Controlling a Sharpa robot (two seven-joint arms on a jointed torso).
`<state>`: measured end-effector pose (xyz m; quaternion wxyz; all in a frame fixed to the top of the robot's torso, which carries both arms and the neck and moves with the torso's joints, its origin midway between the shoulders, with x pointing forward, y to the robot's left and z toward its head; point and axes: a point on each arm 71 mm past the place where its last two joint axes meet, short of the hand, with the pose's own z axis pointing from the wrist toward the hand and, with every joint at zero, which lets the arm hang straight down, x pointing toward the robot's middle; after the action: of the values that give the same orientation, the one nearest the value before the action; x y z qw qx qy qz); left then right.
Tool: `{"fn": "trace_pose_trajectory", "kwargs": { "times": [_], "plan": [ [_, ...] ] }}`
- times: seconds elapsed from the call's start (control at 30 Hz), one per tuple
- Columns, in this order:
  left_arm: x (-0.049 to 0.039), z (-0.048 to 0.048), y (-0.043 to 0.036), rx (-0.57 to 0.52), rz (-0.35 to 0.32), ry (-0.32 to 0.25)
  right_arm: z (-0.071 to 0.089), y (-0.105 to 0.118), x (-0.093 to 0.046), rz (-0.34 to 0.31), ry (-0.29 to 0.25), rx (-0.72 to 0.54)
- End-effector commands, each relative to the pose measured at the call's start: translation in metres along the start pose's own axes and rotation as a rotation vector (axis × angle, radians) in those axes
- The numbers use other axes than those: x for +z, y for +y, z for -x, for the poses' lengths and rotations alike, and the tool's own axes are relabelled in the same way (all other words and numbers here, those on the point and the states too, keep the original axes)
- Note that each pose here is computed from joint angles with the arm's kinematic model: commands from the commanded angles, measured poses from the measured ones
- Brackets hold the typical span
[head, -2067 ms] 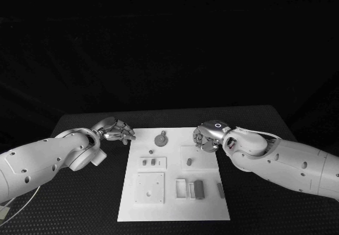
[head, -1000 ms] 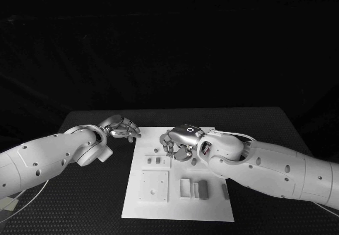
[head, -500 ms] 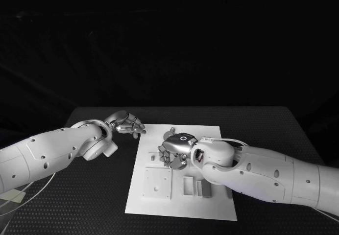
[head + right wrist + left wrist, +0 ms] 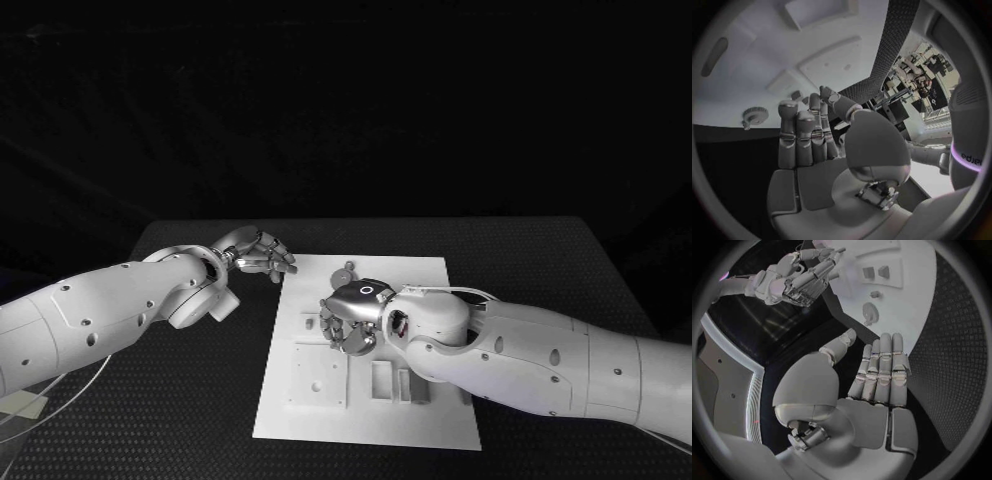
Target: Assemble the parts on the task board
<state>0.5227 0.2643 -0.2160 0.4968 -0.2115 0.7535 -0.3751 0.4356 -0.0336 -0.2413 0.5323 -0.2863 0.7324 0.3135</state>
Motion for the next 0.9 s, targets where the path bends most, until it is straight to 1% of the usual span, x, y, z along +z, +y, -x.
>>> {"fn": "trace_pose_trajectory", "kwargs": {
  "times": [0.03,0.27,0.6,0.9],
  "plan": [
    [0.0012,-0.0012,-0.0032,0.001,-0.011,0.003,-0.003,0.003,0.002,0.008,0.022,-0.01],
    [0.0013,-0.0005,-0.0023,0.002,-0.008,0.003,-0.009,0.004,0.001,0.011,0.039,-0.017],
    [0.0016,-0.0013,-0.003,0.001,-0.01,0.005,-0.014,0.006,0.002,0.017,0.047,-0.02],
    [0.0015,-0.0019,-0.0036,0.001,-0.011,0.006,-0.019,0.002,0.002,0.007,0.068,-0.025]
  ]
}}
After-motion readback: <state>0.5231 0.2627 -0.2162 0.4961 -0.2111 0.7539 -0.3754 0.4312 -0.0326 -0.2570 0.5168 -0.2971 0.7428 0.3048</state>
